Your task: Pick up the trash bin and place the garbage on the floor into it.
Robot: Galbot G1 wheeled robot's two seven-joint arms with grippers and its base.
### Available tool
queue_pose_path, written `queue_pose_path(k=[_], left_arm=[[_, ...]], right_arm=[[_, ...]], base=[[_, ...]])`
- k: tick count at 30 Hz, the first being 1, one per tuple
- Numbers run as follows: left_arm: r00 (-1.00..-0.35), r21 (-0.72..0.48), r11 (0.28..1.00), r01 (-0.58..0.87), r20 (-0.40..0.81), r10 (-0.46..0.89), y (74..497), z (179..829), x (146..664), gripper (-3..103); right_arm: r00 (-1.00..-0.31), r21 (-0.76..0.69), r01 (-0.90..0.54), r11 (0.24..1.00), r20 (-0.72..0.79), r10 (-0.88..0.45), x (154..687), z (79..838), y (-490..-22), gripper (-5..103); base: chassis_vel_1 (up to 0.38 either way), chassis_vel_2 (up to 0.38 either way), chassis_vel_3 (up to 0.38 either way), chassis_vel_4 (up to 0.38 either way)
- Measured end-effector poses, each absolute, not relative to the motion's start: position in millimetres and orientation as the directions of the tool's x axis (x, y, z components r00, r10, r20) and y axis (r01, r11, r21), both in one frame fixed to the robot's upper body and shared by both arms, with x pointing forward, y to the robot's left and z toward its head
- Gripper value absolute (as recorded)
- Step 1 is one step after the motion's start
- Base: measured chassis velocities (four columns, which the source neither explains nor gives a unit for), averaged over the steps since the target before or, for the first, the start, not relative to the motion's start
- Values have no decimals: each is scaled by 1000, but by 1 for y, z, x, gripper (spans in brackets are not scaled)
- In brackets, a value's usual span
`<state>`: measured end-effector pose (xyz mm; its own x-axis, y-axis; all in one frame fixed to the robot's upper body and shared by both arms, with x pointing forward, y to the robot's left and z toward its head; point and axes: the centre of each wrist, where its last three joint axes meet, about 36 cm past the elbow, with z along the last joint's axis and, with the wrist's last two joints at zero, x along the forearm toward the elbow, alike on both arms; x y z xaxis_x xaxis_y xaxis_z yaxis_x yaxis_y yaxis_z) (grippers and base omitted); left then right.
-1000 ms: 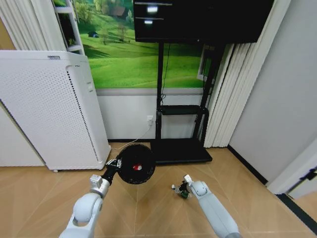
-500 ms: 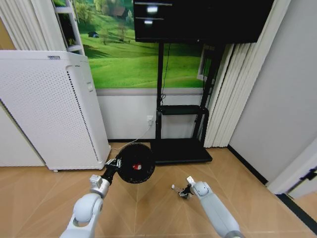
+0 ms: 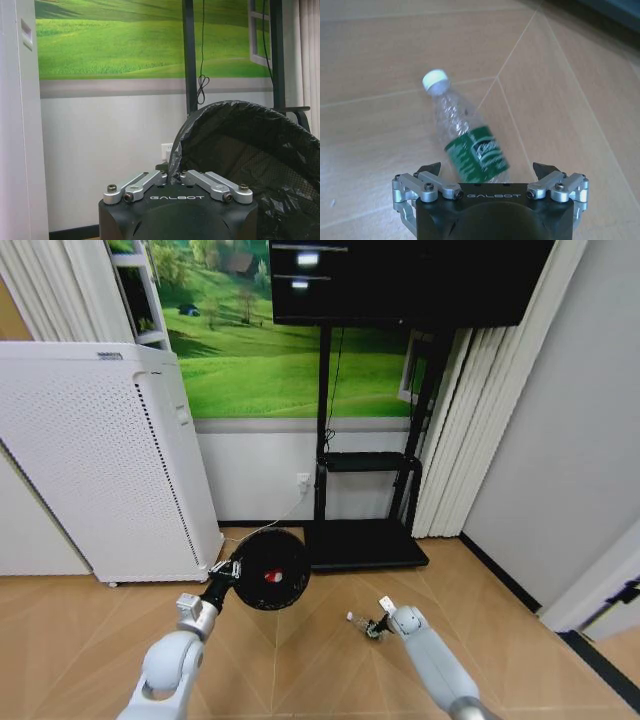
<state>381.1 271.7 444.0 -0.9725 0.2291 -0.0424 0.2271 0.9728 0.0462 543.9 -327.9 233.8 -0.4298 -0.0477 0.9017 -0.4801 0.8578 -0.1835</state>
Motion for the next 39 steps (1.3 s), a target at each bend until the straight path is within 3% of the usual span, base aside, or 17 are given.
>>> queue_pose_path(k=[10,22,34,36,39], left_arm=[[-971,46,971,233,-44,235,269,444,381,3],[-970,51,971,235,-43,238,272,445,379,3],[-971,55,971,231,-49,234,277,448,379,3],[-971,54,971,231,-50,234,277,448,379,3],[-970,50,971,235,-52,237,274,447,382,3]], right_arm=[[-410,-157,-490,857,909,-68,521,220,-326,100],[-448,-177,-477,861,892,-65,527,225,-319,100],[-431,-175,-489,855,900,-62,530,220,-312,103],[-429,-177,-492,853,901,-61,532,220,-312,100],[-428,-179,-499,848,902,-62,535,221,-313,85]], base=[[0,0,0,0],[0,0,0,0],[0,0,0,0],[0,0,0,0],[0,0,0,0]])
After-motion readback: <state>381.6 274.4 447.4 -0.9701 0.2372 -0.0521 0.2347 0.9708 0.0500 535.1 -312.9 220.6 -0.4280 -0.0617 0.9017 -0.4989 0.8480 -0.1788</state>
